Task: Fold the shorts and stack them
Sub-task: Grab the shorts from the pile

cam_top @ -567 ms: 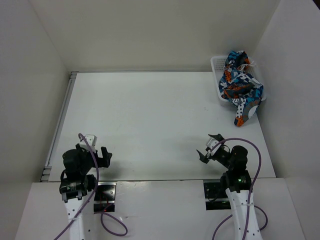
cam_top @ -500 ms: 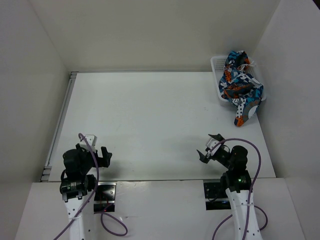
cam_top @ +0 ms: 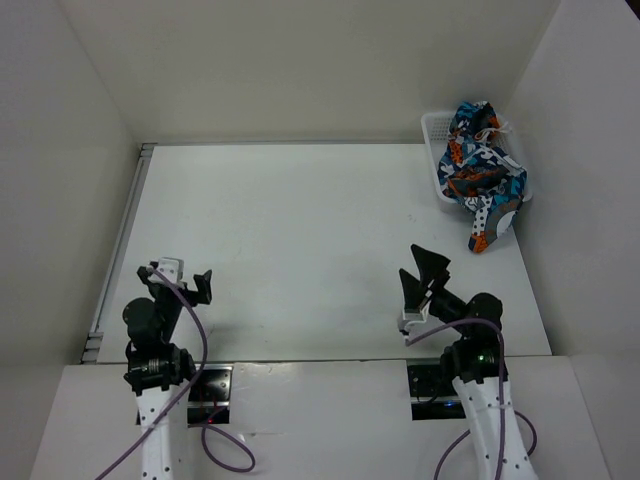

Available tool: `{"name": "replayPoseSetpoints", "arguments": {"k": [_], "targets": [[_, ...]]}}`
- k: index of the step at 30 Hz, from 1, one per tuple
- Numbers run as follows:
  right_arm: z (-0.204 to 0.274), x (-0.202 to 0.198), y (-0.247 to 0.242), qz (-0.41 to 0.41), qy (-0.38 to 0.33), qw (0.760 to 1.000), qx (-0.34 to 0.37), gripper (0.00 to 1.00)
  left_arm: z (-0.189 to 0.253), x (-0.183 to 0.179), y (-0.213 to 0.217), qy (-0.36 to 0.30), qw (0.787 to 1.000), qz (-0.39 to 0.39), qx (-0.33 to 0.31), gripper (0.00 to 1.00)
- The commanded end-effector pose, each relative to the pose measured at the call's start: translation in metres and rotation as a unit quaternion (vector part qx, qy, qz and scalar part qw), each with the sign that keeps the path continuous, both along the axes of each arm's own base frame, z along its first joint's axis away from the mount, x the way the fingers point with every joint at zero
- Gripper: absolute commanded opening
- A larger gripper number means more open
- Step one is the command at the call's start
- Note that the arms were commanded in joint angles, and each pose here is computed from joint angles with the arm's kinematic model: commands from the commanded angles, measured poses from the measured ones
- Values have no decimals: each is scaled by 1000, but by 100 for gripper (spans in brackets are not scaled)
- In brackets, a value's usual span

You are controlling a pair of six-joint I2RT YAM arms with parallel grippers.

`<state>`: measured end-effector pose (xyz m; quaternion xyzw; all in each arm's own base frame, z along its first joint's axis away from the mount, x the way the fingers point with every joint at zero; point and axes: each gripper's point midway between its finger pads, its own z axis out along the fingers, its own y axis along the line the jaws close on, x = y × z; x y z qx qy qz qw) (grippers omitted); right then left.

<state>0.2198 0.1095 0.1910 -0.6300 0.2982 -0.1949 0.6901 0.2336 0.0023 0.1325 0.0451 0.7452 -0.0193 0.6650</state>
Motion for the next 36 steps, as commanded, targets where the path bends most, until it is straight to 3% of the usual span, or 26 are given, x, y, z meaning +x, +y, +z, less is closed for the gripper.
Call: {"name": "replayPoseSetpoints", "arguments": {"k": [1,2,3,4,5,6,7,8,9,10,11,13,15,16,17,19,21,27,33,36], "targets": [[104,8,-15,-61,-101,993,22,100,80,3,-18,-109,992,-58,29,100],[87,39,-17,-84,10,995,57,100,94,2,-21,-111,991,-65,29,100],[141,50,-23,-107,19,989,104,100,95,5,-20,-100,993,-65,26,100],[156,76,-41,-182,62,968,162,100,91,18,-19,-72,995,-69,16,100],[121,126,-42,-236,193,925,227,99,91,26,-13,-53,997,-56,11,100],[172,147,-54,-270,177,903,284,100,130,35,-10,-69,996,-51,16,100],[170,165,-66,-310,183,882,304,100,109,62,-1,13,999,-37,-4,100],[162,188,-74,-341,187,877,284,100,113,76,4,48,998,-27,-10,100],[148,196,-79,-361,208,868,270,100,135,115,12,84,996,-22,-16,100],[137,206,-88,-380,229,856,265,100,118,120,11,157,987,-22,-30,100],[165,220,-98,-390,223,845,290,100,117,132,15,185,982,-17,-34,100],[108,260,-116,-446,318,775,315,100,94,155,11,243,969,-27,-43,100],[97,309,-160,-518,308,706,372,98,90,169,-5,253,966,-44,-35,100],[77,314,-172,-551,333,675,362,97,91,173,-12,253,966,-51,-29,100],[111,330,-194,-558,302,664,396,95,93,175,-30,256,964,-72,-24,100],[64,351,-219,-604,318,617,392,92,81,176,-42,283,955,-86,-23,100],[66,356,-246,-646,267,592,401,92,73,174,-56,300,948,-107,-26,100],[27,358,-310,-719,221,535,385,98,60,171,-61,322,938,-120,-35,100],[-47,340,-321,-754,285,500,315,100,55,172,-64,332,934,-128,-40,100],[-56,337,-317,-751,303,499,308,65,55,171,-66,331,933,-133,-43,100]]}}
